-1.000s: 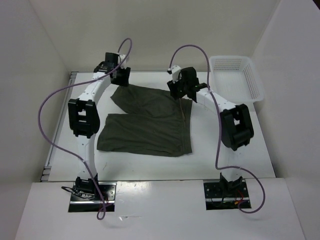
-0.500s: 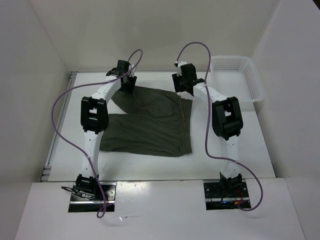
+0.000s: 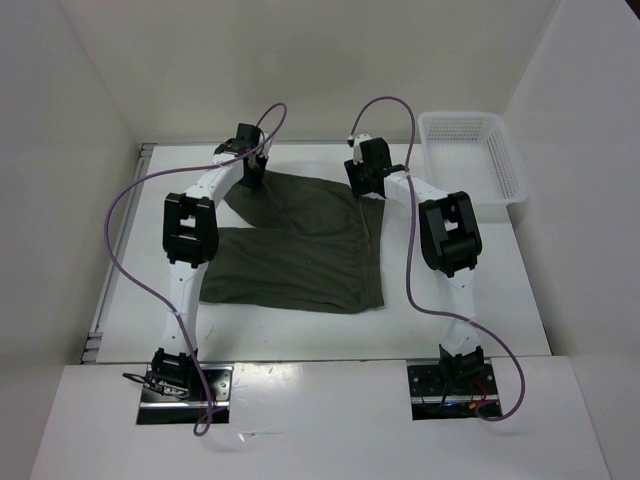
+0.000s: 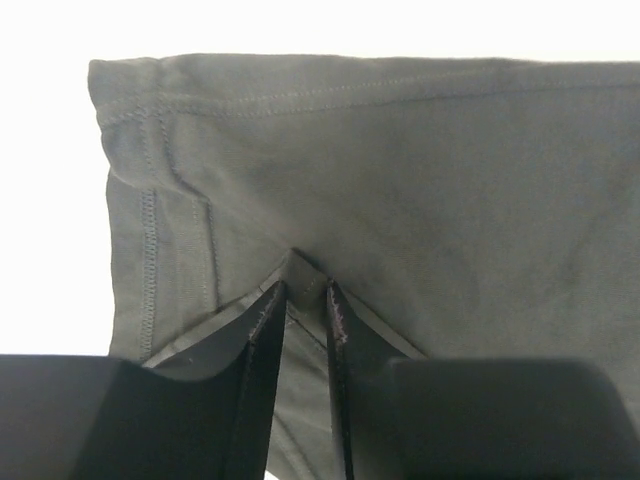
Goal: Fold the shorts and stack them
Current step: Fold the shorts
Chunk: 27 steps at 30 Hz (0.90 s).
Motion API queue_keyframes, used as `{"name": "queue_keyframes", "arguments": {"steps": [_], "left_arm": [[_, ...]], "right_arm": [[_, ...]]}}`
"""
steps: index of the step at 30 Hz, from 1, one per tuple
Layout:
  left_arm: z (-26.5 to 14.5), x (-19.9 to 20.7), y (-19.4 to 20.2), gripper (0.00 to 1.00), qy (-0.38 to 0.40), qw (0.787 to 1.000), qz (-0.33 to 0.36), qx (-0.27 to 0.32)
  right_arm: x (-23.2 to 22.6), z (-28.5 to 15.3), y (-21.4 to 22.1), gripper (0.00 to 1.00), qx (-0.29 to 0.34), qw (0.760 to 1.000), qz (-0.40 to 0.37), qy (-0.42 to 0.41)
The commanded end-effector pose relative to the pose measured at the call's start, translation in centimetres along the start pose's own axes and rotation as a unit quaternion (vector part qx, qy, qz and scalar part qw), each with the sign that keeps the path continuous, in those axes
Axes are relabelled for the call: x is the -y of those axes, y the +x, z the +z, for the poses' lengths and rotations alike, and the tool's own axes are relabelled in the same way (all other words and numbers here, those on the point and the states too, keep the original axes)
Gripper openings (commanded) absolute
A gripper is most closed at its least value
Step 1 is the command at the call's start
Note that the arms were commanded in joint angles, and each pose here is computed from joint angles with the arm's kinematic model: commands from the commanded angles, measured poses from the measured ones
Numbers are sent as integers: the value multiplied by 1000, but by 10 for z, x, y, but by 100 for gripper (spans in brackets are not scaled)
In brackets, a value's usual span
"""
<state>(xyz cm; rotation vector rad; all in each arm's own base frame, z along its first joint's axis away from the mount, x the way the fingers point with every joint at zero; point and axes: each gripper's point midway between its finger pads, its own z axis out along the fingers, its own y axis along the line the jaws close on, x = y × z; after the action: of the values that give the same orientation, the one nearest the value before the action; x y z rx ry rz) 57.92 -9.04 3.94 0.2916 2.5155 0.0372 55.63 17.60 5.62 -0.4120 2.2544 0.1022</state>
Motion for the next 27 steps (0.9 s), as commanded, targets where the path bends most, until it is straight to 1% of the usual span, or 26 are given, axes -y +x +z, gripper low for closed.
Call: {"name": "queue_keyframes", "arguments": {"steps": [1,2,3,5,6,7,9,10,12,13,14,16,17,19,20,21,22,23,24,25,27], "left_arm": [[11,6,18,30,7,1000,5,-23],[13,6,24,30,8,999,5,-31],[13,8,24,26,13,999,5,-30],[15,8,29,20,13,999,5,-36],[15,8,29,17,13,999,5,-36],[15,7,29,9,8,999,5,-36],[17,7,31,0,8,999,5,-37],[18,0,35,0,1,999,2,-42],[11,-1,25,0,0,1000,1,-26],[9,-1,27,0,0,1000,1,-27],[2,-8,20,0,-4,1000,-4,-16],[-10,-8,13,0,0,1000,-5,-6],[-27,-17,3,0,-9,1000,-10,9],[-44,-21,1,0,-16,1000,-10,16],[-65,-28,-10,0,-21,999,-15,35],[-74,-28,-7,0,-20,999,-15,31],[-77,-28,12,0,-23,1000,-14,5],[-91,-28,13,0,-23,1000,-14,5],[-95,-28,23,0,-22,1000,-13,-8],[-101,-28,42,0,-27,999,-11,-33],[-107,-30,58,0,-36,998,-10,-48]], "right_arm": [[5,6,1,51,5,1000,-15,-5],[4,5,-5,51,11,1000,-15,-9],[1,8,3,52,0,1000,-15,-16],[0,7,-2,53,5,1000,-15,-21],[0,7,-2,53,5,1000,-20,-21],[0,7,1,53,0,1000,-20,-21],[0,7,1,53,0,1000,-20,-21],[0,7,1,53,0,1000,-20,-21],[-2,7,1,53,0,999,-20,-26],[-2,7,1,53,0,999,-20,-26],[-2,7,1,53,0,999,-20,-26],[-1,4,-4,53,5,999,-20,-25],[-1,4,-1,53,0,999,-20,-26],[0,1,0,53,-1,1000,-20,-21],[2,1,0,53,-2,1000,-20,-16],[2,2,5,53,-6,1000,-24,-16],[2,2,5,53,-6,1000,-24,-16],[2,2,5,53,-6,1000,-24,-16],[3,1,-1,53,0,1000,-24,-16],[2,1,2,53,-6,1000,-24,-16],[2,3,2,53,-9,1000,-24,-17]]}}
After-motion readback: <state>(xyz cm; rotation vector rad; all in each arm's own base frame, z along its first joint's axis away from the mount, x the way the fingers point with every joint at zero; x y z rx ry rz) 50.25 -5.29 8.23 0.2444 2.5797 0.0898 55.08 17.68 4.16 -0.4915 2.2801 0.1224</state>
